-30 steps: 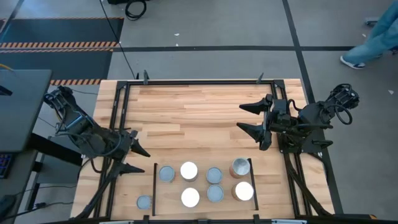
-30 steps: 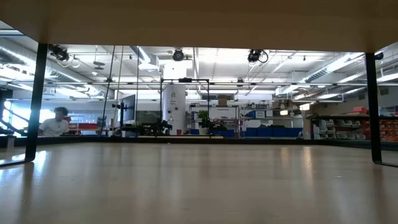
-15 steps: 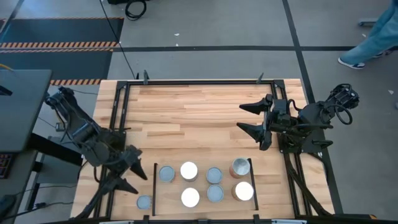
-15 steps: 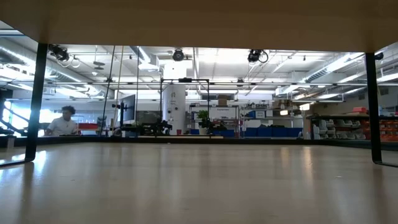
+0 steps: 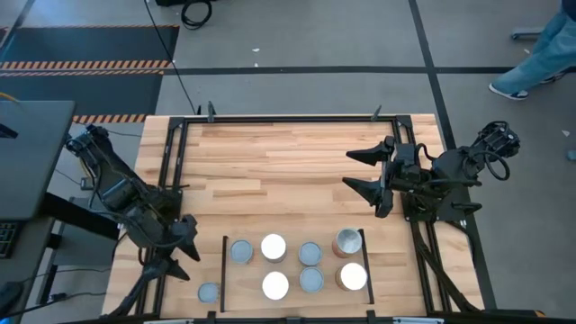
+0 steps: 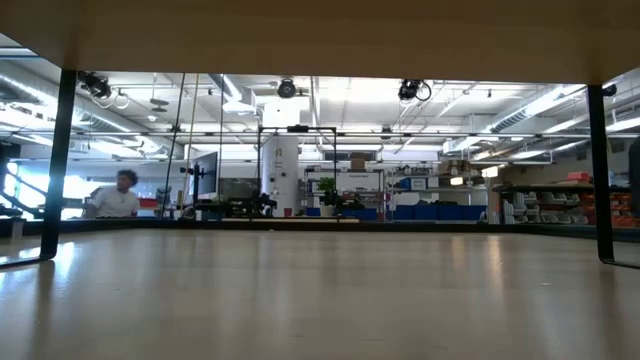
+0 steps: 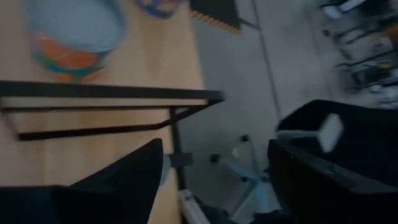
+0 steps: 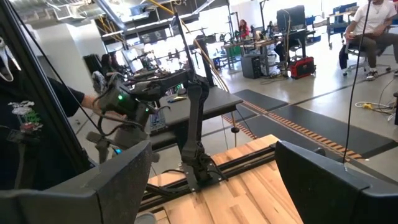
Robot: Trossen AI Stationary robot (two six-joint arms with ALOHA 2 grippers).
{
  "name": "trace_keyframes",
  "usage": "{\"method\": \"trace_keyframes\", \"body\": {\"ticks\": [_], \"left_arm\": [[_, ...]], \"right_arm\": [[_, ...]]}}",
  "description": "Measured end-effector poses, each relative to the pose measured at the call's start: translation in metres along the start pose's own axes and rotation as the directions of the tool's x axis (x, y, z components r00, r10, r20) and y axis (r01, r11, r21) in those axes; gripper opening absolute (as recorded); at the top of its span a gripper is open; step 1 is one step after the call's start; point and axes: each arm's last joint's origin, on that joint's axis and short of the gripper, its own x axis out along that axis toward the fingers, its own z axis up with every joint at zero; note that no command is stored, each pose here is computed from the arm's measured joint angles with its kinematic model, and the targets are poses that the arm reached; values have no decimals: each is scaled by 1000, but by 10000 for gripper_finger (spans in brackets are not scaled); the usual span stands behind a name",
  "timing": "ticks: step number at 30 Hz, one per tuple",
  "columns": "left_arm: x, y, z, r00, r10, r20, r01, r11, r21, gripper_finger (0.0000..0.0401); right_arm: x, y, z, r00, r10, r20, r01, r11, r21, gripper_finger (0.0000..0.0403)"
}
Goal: Pick and place cans onto a shelf
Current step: Put the small canned carrots on the shelf
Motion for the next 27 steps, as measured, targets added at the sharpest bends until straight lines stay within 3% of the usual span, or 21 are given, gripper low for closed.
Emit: {"method": "trace_keyframes", "body": {"ticks": [8,15,27], "left_arm": [[0,6,-4,997,72,-34,-71,997,29,293],[-2,17,-13,974,200,-103,-197,980,34,293],[-2,18,-12,972,220,-83,-220,975,2,293]], "right_arm": [[0,0,0,1000,0,0,0,1000,0,348],[0,0,0,1000,0,0,0,1000,0,348],[0,0,0,1000,0,0,0,1000,0,348]]}}
